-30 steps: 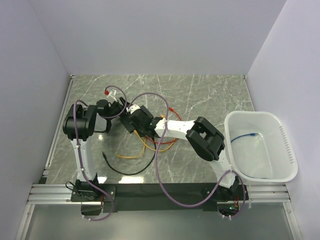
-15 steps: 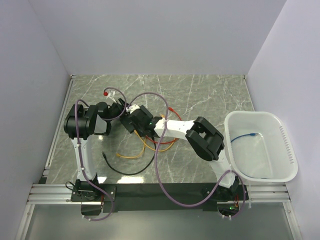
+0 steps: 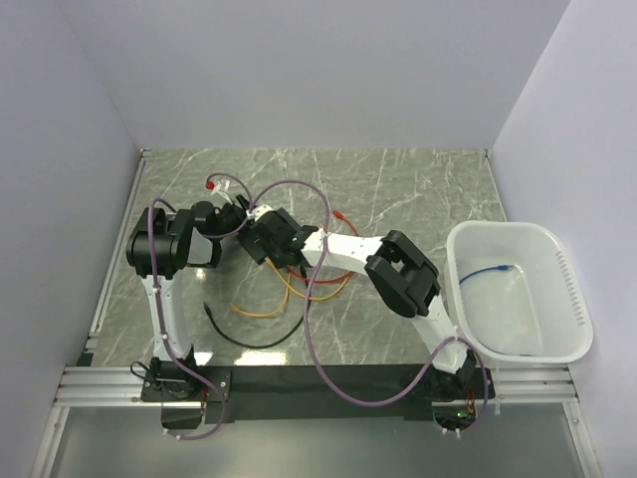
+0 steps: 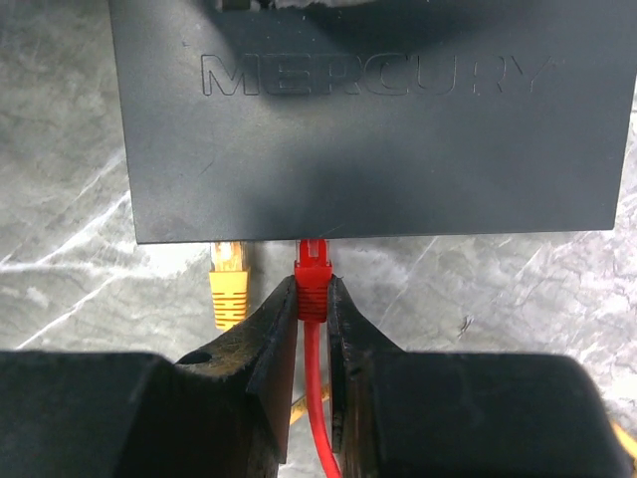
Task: Insert the plug into the switch port
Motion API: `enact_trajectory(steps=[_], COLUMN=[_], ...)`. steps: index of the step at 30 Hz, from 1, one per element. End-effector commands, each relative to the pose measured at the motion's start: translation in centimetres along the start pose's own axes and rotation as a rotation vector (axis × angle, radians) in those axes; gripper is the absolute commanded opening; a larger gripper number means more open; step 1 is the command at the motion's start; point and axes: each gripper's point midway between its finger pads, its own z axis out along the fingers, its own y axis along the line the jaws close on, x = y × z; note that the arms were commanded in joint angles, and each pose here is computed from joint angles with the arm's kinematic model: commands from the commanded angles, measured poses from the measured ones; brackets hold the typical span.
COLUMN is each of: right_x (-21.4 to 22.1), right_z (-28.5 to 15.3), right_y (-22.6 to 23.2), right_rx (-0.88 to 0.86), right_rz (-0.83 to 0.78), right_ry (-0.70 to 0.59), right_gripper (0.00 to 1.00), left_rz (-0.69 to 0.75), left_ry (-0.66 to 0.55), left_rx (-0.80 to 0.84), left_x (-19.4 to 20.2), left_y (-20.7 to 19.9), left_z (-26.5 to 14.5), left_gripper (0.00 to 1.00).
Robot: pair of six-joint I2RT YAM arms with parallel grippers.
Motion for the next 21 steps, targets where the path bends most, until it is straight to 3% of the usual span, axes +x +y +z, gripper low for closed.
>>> enact_trajectory(steps=[1, 21], right_x=[-12.5, -12.6], right_z=[-1.5, -3.7], right_y=[0.8, 3.7], right_rx=[-0.075, -0.224], right_rz=[0.100, 0.071], right_ry=[-0.385, -0.415], right_gripper=[0.00, 0.00], left_rz=[-0.181, -0.141], left_ry=[0.261, 0.225], left_rx=[-0.016, -0.124], left_x=[8.4, 7.0], left_y=[0.1, 0.7], left_z=[-1.1, -1.5], left_gripper=[0.63, 0.64])
